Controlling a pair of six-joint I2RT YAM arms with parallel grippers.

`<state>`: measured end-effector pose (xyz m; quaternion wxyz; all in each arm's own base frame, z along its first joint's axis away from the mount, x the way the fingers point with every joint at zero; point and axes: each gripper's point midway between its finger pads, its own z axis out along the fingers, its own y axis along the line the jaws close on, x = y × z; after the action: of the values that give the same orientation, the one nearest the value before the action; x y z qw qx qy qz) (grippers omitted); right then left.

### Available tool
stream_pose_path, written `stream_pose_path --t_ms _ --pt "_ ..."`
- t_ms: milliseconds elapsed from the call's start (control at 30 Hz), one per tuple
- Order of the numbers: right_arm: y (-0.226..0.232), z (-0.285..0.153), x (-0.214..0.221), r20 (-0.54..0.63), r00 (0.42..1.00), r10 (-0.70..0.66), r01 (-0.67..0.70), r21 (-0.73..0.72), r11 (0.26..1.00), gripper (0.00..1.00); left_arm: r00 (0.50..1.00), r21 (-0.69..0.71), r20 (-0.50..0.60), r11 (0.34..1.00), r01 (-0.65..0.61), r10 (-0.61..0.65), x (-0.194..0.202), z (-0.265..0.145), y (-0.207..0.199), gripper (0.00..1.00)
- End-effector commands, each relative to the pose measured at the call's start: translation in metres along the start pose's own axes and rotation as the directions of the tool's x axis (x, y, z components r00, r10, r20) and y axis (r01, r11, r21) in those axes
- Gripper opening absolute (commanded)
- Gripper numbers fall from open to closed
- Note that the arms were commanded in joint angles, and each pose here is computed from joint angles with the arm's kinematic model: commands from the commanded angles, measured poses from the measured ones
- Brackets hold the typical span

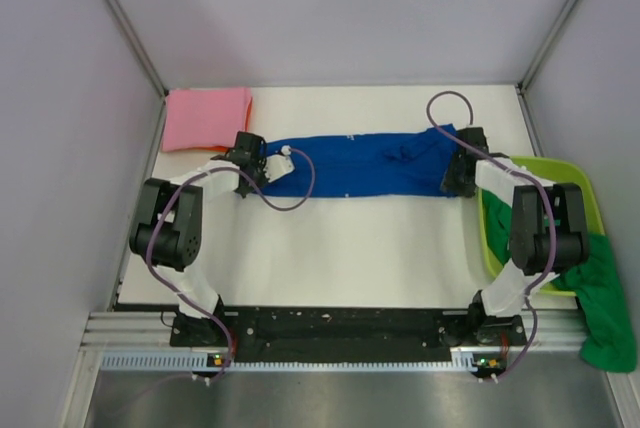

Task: Fold and stack the t-shirts
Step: Fold the other side of the tshirt into a rectangle

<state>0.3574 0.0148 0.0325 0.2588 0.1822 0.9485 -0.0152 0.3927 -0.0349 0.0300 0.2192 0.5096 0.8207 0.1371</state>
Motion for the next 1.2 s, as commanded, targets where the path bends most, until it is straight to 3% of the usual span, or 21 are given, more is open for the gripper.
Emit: stream_pose_path --t_ms 0,33,67,400,600,700,733,800,867,933,1000,1067,1133,1167 --pt "0.001 0.002 -0.026 0.048 0.998 0.048 -0.046 -0.039 0.998 0.18 0.999 -0.071 0.011 0.997 0.032 -0.031 0.002 -0.002 0.019 0.0" --pt "0.0 0.0 -0.021 0.031 0.999 0.038 -0.037 -0.043 0.998 0.06 0.999 -0.073 -0.003 0.997 0.041 -0.041 0.006 -0.006 0.02 0.0" --pt "-0.001 -0.004 -0.016 0.017 0.999 0.027 -0.027 -0.046 0.999 0.0 0.999 -0.073 -0.019 0.996 0.047 -0.049 0.012 -0.012 0.021 0.0" --pt "-0.012 -0.055 0.076 -0.212 0.977 0.021 -0.046 -0.113 0.993 0.0 0.973 0.023 -0.218 0.997 0.08 -0.073 0.087 -0.053 -0.032 0.0" --pt "-0.008 -0.086 0.14 -0.376 0.924 -0.066 0.015 -0.137 0.991 0.0 0.914 0.093 -0.401 0.989 0.113 -0.067 0.145 -0.072 -0.071 0.0" --pt "-0.001 -0.103 0.162 -0.426 0.901 -0.081 0.015 -0.158 0.987 0.06 0.881 0.085 -0.47 0.991 0.108 -0.056 0.168 -0.083 -0.077 0.0" --pt "0.003 -0.111 0.163 -0.432 0.897 -0.09 0.016 -0.173 0.985 0.11 0.874 0.085 -0.483 0.99 0.11 -0.055 0.173 -0.086 -0.078 0.08" --pt "0.004 -0.124 0.166 -0.439 0.892 -0.107 0.021 -0.195 0.98 0.24 0.871 0.072 -0.487 0.991 0.113 -0.063 0.176 -0.093 -0.076 0.37" --pt "0.002 -0.133 0.167 -0.427 0.899 -0.1 0.012 -0.204 0.979 0.31 0.881 0.045 -0.467 0.993 0.109 -0.076 0.17 -0.098 -0.066 0.53" --pt "0.01 -0.144 0.161 -0.401 0.91 -0.101 -0.002 -0.249 0.969 0.4 0.899 0.008 -0.423 0.992 0.126 -0.11 0.155 -0.104 -0.047 0.57" --pt "0.012 -0.153 0.146 -0.35 0.929 -0.119 0.023 -0.265 0.964 0.41 0.924 -0.012 -0.348 0.987 0.163 -0.157 0.127 -0.116 -0.024 0.6" --pt "0.02 -0.16 0.12 -0.261 0.953 -0.152 0.07 -0.3 0.951 0.41 0.962 0.012 -0.209 0.983 0.181 -0.175 0.083 -0.127 -0.007 0.61" --pt "0.03 -0.164 0.094 -0.19 0.966 -0.174 0.108 -0.313 0.944 0.41 0.989 0.102 0.019 0.985 0.143 -0.145 0.014 -0.141 -0.006 0.61" --pt "0.039 -0.167 0.079 -0.152 0.972 -0.18 0.12 -0.339 0.933 0.41 0.98 0.145 0.154 0.984 0.106 -0.128 -0.026 -0.151 -0.009 0.61"
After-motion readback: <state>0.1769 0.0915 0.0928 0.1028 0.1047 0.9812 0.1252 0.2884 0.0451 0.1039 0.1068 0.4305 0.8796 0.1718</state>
